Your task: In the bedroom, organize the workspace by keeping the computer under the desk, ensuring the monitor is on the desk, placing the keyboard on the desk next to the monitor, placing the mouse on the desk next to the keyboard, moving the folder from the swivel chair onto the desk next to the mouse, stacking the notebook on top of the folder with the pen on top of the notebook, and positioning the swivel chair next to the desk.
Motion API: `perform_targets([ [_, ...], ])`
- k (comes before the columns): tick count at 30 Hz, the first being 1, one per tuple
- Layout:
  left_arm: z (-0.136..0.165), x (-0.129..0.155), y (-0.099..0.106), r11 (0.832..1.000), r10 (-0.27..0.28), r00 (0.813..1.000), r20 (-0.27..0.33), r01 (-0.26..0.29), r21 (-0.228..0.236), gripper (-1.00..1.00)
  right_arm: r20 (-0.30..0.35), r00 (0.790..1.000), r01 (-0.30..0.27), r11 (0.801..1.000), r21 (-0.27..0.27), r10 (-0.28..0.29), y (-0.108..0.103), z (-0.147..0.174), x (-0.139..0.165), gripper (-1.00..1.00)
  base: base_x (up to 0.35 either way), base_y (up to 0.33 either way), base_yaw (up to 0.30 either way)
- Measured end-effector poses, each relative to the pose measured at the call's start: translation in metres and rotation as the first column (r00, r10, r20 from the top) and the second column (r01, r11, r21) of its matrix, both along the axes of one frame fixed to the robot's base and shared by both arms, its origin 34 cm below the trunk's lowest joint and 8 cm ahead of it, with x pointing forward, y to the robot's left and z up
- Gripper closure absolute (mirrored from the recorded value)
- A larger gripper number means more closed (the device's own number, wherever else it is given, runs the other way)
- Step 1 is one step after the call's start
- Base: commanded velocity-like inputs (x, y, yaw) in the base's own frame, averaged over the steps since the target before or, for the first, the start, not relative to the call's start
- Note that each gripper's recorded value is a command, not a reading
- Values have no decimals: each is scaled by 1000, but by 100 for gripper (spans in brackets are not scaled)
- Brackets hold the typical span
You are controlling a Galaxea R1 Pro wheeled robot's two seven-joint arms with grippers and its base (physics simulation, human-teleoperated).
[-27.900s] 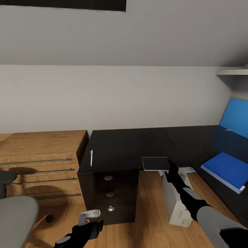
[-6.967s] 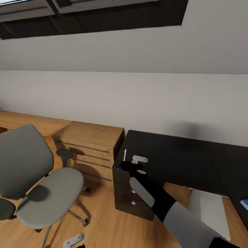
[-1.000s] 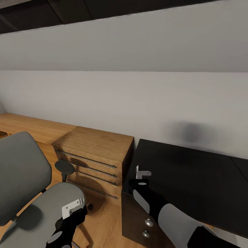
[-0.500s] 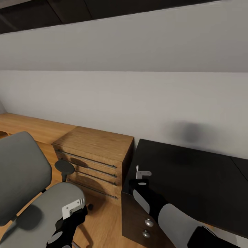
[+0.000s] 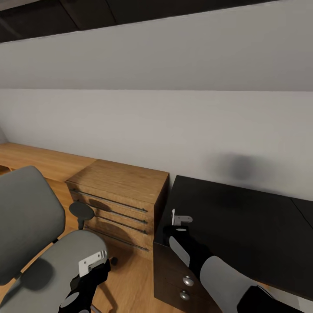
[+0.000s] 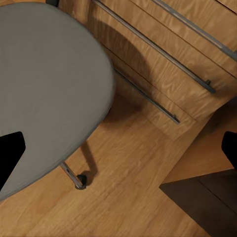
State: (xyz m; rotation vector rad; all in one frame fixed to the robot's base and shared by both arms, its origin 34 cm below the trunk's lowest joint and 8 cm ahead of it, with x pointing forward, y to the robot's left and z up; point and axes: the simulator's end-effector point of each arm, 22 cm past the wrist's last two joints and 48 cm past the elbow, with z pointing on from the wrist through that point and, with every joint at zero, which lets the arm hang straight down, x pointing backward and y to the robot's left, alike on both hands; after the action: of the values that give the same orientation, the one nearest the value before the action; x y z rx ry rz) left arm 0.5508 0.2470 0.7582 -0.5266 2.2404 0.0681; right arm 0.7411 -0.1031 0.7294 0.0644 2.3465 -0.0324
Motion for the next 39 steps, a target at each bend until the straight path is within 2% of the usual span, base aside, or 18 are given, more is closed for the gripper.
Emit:
perform_targets([
  [39, 4, 0, -3, 1000, -7, 1000, -2, 7, -3, -100, -46, 998, 32, 999, 39, -30, -3, 3, -2, 100, 0, 0, 0],
])
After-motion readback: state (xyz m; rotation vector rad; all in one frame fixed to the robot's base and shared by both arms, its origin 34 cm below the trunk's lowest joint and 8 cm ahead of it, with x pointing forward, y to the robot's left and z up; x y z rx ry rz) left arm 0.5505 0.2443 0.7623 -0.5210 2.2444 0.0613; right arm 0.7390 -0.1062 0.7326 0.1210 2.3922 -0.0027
